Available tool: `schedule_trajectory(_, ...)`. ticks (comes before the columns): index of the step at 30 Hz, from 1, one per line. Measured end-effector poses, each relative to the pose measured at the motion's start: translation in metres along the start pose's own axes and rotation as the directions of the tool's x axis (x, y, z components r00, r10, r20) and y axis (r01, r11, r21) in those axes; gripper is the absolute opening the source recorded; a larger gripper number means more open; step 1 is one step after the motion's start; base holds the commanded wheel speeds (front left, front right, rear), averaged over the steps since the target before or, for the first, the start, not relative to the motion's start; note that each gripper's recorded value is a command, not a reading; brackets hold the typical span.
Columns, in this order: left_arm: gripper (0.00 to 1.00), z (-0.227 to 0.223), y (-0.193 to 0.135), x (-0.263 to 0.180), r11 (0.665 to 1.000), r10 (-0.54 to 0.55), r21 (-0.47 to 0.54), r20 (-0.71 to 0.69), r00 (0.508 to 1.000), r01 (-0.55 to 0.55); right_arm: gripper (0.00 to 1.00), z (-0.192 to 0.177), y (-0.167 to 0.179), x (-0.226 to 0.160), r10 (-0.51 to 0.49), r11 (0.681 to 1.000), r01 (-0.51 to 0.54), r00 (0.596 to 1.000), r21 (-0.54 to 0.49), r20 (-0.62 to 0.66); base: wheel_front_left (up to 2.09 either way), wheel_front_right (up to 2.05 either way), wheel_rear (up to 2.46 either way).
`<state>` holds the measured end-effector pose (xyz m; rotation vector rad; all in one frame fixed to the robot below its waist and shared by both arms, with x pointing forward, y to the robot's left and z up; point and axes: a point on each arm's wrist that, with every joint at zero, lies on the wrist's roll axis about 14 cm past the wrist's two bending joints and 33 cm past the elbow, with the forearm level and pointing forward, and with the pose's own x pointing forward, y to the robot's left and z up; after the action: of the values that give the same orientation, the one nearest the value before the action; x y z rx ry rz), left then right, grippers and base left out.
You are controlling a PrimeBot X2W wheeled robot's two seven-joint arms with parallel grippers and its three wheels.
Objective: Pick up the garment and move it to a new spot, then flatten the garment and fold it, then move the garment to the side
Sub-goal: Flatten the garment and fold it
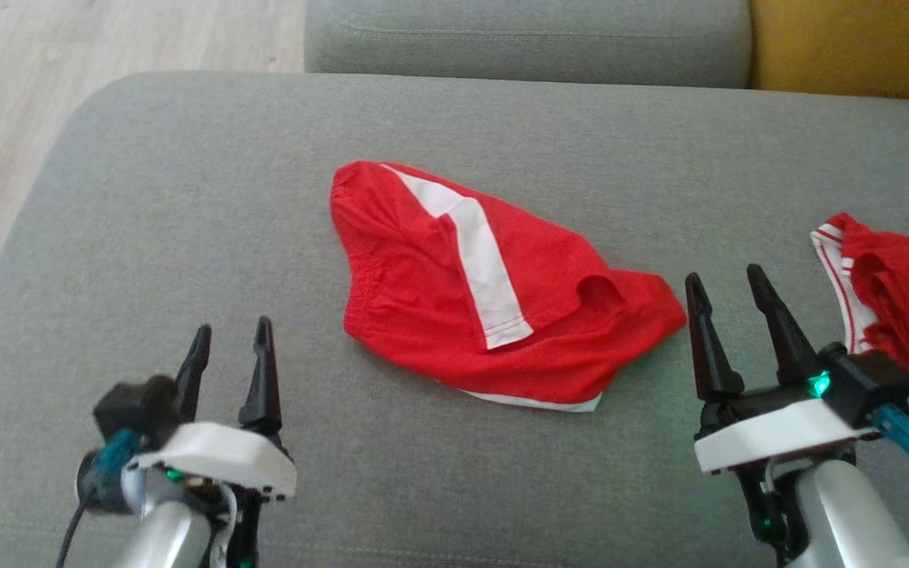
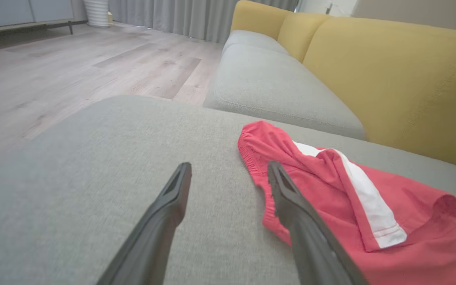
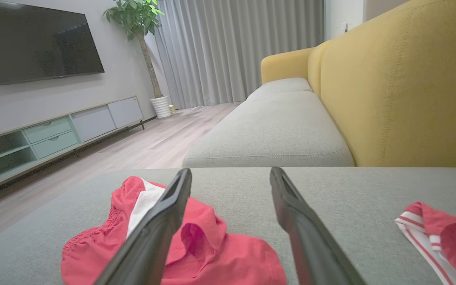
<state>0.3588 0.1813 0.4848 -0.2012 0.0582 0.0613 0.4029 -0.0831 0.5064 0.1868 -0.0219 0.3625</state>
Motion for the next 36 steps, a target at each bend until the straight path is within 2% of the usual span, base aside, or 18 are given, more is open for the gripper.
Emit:
schedule_trajectory(2, 1.0, 0.001, 0.007, -0.006, 0.999, 0.041, -0.03, 0.013, 0.999, -0.04, 1.0, -0.002, 0.007, 0.003, 0.021, 1.0, -0.021, 1.0, -0.003, -0.008, 0.0, 0.0, 0.0)
schedule_trajectory(7, 1.0, 0.008, 0.006, -0.007, 0.998, 0.039, -0.042, 0.05, 0.998, -0.037, 1.0, -0.013, 0.039, 0.01, 0.126, 0.992, -0.127, 0.99, -0.01, -0.06, 0.0, 0.0, 0.0)
schedule_trajectory(12, 1.0, -0.003, 0.01, -0.007, 0.997, 0.063, -0.056, 0.028, 0.998, -0.061, 1.0, -0.04, 0.074, 0.021, 0.255, 0.963, -0.267, 0.95, -0.042, -0.183, 0.0, 0.0, 0.0)
schedule_trajectory(15, 1.0, -0.013, 0.012, -0.01, 0.996, 0.07, -0.065, 0.004, 0.998, -0.069, 1.0, -0.054, 0.086, 0.027, 0.298, 0.947, -0.317, 0.925, -0.045, -0.236, 0.0, 0.0, 0.0)
schedule_trajectory(18, 1.0, -0.018, 0.014, -0.012, 0.994, 0.08, -0.071, -0.011, 0.997, -0.08, 1.0, -0.07, 0.089, 0.029, 0.311, 0.941, -0.337, 0.905, -0.043, -0.292, 0.0, 0.0, 0.0)
schedule_trajectory(20, 1.0, -0.021, 0.017, -0.014, 0.993, 0.091, -0.079, -0.018, 0.996, -0.093, 1.0, -0.088, 0.089, 0.029, 0.31, 0.936, -0.349, 0.88, -0.048, -0.359, 0.0, 0.0, 0.0)
schedule_trajectory(21, 1.0, -0.022, 0.022, -0.015, 0.991, 0.106, -0.085, -0.021, 0.994, -0.108, 1.0, -0.104, 0.089, 0.029, 0.311, 0.929, -0.366, 0.855, -0.058, -0.415, 0.0, 0.0, 0.0)
schedule_trajectory(24, 1.0, -0.026, 0.027, -0.017, 0.989, 0.121, -0.087, -0.032, 0.992, -0.123, 1.0, -0.115, 0.09, 0.031, 0.311, 0.923, -0.38, 0.834, -0.065, -0.455, 0.0, 0.0, 0.0)
schedule_trajectory(34, 1.0, -0.033, 0.043, -0.024, 0.981, 0.174, -0.077, -0.057, 0.983, -0.178, 1.0, -0.14, 0.093, 0.045, 0.309, 0.915, -0.398, 0.797, -0.066, -0.519, 0.0, 0.0, 0.0)
schedule_trajectory(35, 1.0, -0.033, 0.043, -0.024, 0.981, 0.175, -0.08, -0.059, 0.983, -0.179, 0.57, -0.142, 0.094, 0.044, 0.31, 0.916, -0.397, 0.795, -0.062, -0.522, 0.0, 0.0, 0.0)
schedule_trajectory(36, 1.0, -0.033, 0.043, -0.024, 0.981, 0.174, -0.081, -0.059, 0.983, -0.179, 0.1, -0.143, 0.095, 0.043, 0.31, 0.916, -0.397, 0.793, -0.06, -0.524, 0.0, 0.0, 0.0)
